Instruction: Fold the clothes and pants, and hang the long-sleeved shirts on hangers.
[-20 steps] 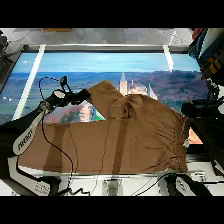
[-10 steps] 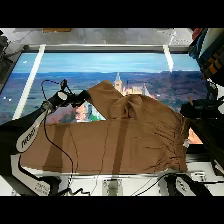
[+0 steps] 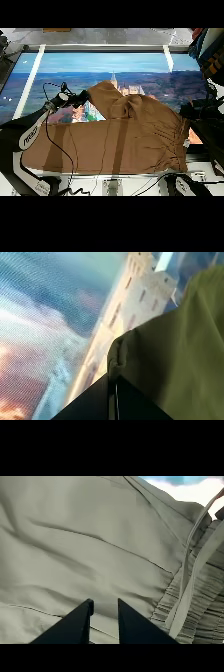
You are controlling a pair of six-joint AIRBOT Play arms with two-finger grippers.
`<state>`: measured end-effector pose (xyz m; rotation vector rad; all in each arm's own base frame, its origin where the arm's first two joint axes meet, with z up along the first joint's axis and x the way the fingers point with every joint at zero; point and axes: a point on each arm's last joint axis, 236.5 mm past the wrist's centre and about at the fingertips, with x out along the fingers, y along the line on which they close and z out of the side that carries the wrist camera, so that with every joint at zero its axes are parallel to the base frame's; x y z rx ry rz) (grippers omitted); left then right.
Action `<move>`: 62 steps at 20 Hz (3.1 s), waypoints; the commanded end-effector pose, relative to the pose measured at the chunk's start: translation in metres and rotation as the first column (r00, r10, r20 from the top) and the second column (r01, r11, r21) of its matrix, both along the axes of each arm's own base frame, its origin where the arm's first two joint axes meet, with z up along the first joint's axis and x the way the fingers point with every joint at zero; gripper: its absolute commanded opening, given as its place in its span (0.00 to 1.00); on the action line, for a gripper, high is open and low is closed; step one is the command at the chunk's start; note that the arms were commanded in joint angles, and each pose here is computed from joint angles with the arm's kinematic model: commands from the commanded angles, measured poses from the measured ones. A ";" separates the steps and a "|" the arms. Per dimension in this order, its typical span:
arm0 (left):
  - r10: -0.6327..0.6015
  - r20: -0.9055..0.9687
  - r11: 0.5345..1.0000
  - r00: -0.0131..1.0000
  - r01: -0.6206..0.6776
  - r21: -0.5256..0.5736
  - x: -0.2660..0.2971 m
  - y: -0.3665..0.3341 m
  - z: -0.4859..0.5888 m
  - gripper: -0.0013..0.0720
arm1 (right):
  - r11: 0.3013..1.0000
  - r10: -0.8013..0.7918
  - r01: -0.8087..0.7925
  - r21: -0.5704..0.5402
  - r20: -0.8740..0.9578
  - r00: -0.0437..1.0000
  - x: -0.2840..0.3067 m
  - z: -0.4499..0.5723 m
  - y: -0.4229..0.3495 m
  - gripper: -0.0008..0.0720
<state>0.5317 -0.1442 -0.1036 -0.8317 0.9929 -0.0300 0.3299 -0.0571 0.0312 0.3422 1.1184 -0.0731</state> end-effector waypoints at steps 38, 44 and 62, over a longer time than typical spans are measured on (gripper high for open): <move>-0.316 0.370 0.441 0.874 -0.210 0.873 -0.010 0.281 0.312 0.03 | 0.996 -0.074 0.066 0.067 0.125 0.989 0.028 0.017 0.004 0.28; -0.098 -0.180 0.623 0.979 0.201 0.756 -0.134 0.331 0.111 0.03 | 0.993 -0.081 0.068 0.095 0.134 0.988 0.031 0.019 0.009 0.28; -0.010 -0.128 0.619 0.992 0.107 0.778 -0.162 0.365 0.069 0.81 | 0.994 -0.077 0.066 0.090 0.128 0.989 0.029 0.018 0.009 0.30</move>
